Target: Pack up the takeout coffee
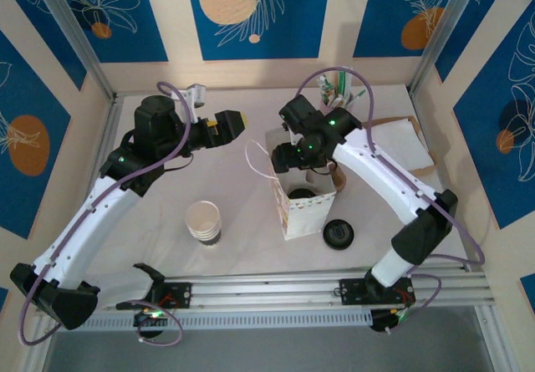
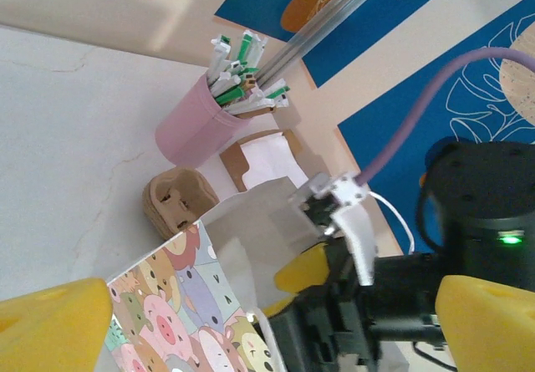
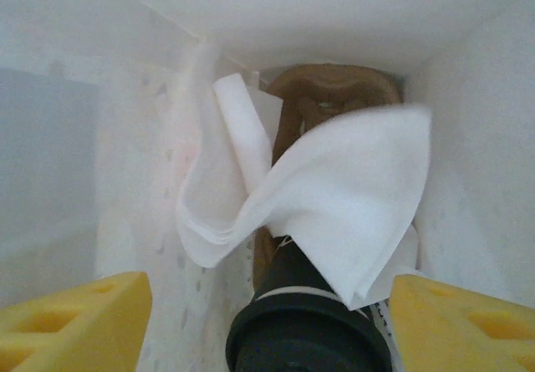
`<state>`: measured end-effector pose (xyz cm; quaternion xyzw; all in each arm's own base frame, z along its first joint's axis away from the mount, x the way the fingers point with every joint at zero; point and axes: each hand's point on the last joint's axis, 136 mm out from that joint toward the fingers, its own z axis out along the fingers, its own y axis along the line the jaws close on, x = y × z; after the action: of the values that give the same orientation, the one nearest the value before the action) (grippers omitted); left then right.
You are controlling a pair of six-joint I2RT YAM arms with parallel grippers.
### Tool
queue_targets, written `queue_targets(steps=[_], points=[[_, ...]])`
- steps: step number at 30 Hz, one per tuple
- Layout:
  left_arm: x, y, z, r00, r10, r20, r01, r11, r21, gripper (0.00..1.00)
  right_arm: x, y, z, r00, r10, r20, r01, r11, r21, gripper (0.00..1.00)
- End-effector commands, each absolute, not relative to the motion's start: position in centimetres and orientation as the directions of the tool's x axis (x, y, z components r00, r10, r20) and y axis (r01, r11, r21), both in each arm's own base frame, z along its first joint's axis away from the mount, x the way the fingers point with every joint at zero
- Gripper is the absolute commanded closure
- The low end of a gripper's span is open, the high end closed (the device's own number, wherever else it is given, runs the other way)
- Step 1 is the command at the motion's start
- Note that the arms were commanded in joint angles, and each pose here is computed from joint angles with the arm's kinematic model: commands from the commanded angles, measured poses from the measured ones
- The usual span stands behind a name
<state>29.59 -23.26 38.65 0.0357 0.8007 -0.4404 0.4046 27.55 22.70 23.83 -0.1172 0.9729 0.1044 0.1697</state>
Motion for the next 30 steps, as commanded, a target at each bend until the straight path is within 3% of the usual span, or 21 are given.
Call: queue_targets(steps=[1,8,14,30], points=[[29.7,-22.9,39.3,-0.653,-0.307,-0.692,0.429,0.603,-0.672,0.01,26.4,22.9,27.4,-0.887,-0.184,-0.424,-0.3,0.926,0.227,0.21],[29.6,-22.4,40.2,-0.625,-0.307,-0.718,0.439,0.622,-0.648,0.0,25.6,22.6,31.3,-0.833,-0.153,-0.532,-0.345,0.894,0.284,0.13],[29.5,-22.0,40.9,-0.602,-0.306,-0.738,0.446,0.638,-0.628,0.0,25.0,21.9,34.0,-0.771,-0.124,-0.624,-0.387,0.87,0.305,0.01],[27.6,-17.0,41.9,-0.451,-0.295,-0.842,0.4,0.777,-0.486,0.0,22.6,16.8,40.1,-0.466,0.012,-0.885,-0.454,0.855,0.251,0.01]])
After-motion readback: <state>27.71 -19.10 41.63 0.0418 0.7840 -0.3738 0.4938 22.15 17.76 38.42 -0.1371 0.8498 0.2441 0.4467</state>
